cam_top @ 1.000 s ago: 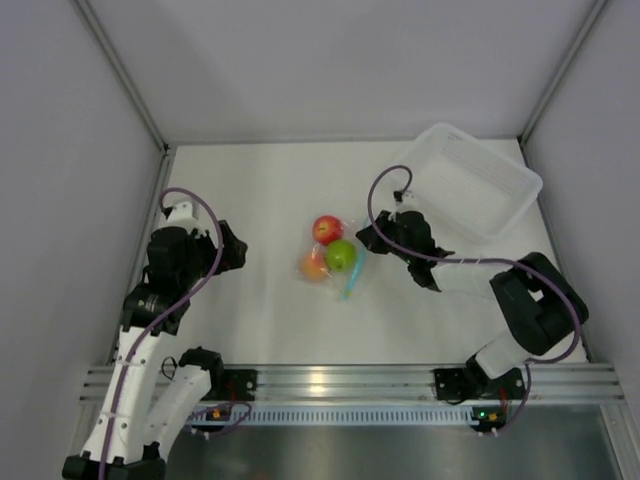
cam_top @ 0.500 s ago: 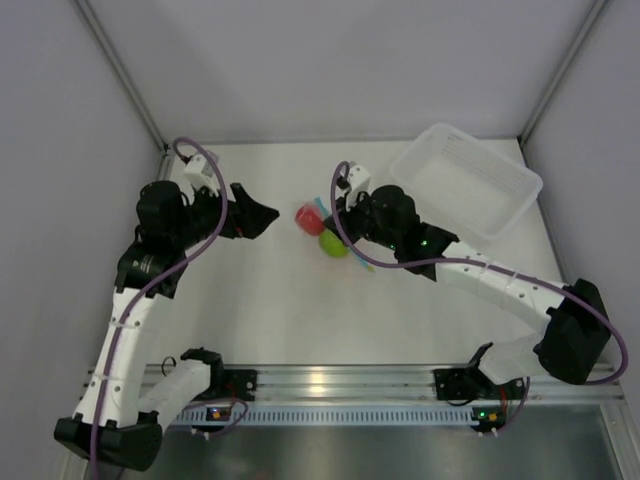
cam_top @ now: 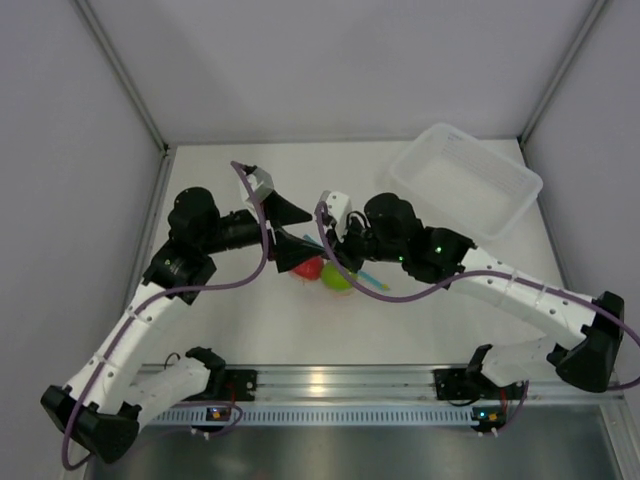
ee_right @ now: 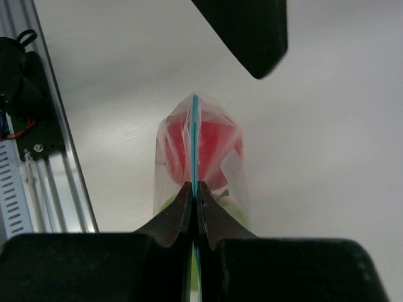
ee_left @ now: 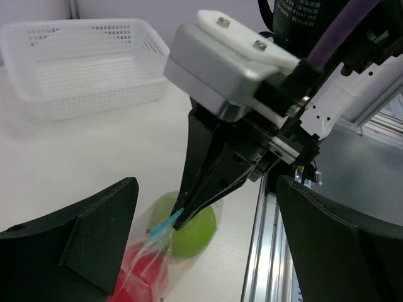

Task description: Open the zip-top bag and remove the fake food

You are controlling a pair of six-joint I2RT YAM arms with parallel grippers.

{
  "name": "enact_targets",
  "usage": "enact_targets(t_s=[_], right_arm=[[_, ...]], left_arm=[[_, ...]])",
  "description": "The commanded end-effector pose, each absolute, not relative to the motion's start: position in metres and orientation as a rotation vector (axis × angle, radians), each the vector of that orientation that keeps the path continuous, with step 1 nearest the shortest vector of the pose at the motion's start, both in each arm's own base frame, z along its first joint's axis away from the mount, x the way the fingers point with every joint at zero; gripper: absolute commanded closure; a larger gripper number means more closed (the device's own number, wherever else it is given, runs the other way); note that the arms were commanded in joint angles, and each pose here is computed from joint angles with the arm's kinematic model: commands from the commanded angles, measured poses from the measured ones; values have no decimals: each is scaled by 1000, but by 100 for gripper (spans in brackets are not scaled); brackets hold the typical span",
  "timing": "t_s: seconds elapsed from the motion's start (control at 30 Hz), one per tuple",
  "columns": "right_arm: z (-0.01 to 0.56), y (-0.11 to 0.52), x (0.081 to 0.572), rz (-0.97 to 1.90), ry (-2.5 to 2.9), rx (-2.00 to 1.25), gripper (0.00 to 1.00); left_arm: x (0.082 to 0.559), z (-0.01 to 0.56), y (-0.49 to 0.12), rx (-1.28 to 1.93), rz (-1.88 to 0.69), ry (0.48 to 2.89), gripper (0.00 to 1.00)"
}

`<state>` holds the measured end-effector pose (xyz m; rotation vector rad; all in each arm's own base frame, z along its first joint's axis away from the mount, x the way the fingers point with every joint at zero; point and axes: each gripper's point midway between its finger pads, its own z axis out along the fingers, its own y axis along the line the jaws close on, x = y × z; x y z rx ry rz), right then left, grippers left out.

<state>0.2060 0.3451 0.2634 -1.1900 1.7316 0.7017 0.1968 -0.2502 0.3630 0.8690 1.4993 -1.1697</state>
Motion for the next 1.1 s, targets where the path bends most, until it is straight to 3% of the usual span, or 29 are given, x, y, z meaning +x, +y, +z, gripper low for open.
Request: enact_targets(t_s=[0.0,0.23,0.3,0.37,0.4,0.47,0.5,0.7,0.8,0.83,0.87,1.07], right_arm=[[310,347,178,789,1551,-1224,100],[321,344,163,847,1484,-1239,100],[323,340,161,847,1473,-1239,100],[330,337,157,859,1444,-1238,100],[333,337,156,862,1435,-1239,100],[339,334,153,868,1417,-1241,100],[341,333,152,868,1411,-1241,100],[353,324,146,876,1383,-1221,100],[354,323,144,882,1377,-1224,100],[354,323,144,884,1376,-1226,100],[352,323,143,889,1380,-1230,100],[349,323,142,902,1369,-1215,100]], left_arm=[[180,375,-264,1005,-1211,1338,4],[172,361,-268,1020,-1196,1340,7],[168,362,-268,1040,-1209,1326,13],[165,362,-268,1052,-1224,1323,21],[164,361,-269,1058,-1232,1324,33],[166,358,-270,1057,-1236,1335,43],[165,357,-271,1060,-1242,1339,54],[160,357,-271,1072,-1256,1333,49],[159,360,-271,1075,-1256,1322,76],[159,362,-271,1063,-1255,1320,94],[159,362,-271,1061,-1260,1323,100],[156,376,-272,1035,-1250,1284,100]])
